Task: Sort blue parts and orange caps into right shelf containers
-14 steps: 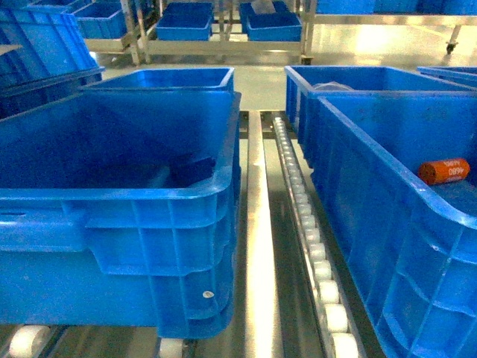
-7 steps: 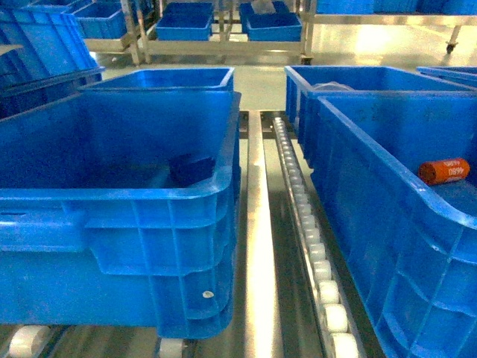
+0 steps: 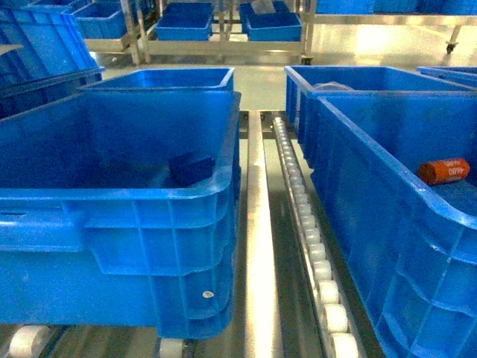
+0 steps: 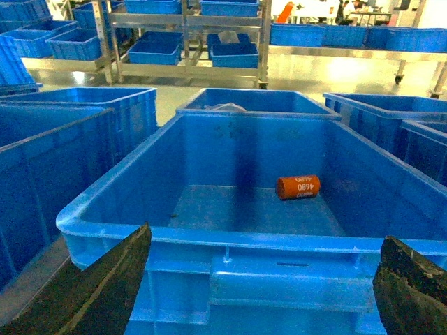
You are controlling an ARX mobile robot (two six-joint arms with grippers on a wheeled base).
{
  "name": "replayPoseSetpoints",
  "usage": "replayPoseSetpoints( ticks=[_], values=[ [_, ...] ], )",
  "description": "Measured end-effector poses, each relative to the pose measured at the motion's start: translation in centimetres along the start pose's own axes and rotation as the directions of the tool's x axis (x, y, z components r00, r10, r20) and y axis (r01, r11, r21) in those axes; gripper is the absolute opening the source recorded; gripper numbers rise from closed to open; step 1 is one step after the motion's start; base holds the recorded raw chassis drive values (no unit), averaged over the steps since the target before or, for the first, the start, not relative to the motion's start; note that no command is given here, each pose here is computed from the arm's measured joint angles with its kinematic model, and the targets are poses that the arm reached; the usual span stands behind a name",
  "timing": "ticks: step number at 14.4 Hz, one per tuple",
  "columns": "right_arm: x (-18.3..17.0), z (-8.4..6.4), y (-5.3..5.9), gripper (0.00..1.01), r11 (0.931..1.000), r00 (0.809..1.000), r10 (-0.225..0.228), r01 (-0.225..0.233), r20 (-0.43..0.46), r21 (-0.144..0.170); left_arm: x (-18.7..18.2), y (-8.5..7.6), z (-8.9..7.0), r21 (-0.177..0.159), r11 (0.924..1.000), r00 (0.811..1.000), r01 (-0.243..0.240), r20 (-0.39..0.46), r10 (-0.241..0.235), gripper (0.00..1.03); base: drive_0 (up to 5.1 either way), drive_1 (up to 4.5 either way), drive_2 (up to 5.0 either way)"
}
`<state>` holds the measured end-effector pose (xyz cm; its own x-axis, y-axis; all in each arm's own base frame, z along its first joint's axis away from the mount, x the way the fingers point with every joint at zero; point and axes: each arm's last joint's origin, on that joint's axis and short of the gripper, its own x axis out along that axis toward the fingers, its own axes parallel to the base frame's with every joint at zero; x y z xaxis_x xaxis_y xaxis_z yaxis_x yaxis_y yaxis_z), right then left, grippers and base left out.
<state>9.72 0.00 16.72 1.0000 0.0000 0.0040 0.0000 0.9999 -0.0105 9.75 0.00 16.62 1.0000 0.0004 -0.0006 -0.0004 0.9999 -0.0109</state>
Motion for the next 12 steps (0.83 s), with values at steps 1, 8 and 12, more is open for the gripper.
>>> replayPoseSetpoints(
  ticks=[1,8,12],
  values=[
    [0.00,0.00,0.00,0.98,1.0000,1.000,0.000,0.000,0.000,0.000,0.00,0.00,0.00,0.000,1.0000,1.000,0.000,0.000,0.000,0.98,0.0,0.00,0.0],
    [0.00,0.00,0.00,0.98,1.0000,1.000,0.000,0.000,0.000,0.000,0.00,0.00,0.00,0.000,1.0000,1.000,0.000,0.000,0.000,0.98,0.0,0.00,0.0],
    [0.00,0.00,0.00,0.98,1.0000,1.000,0.000,0.000,0.000,0.000,0.00,0.00,0.00,0.000,1.0000,1.000,0.000,0.000,0.000,0.98,0.0,0.00,0.0]
  ],
)
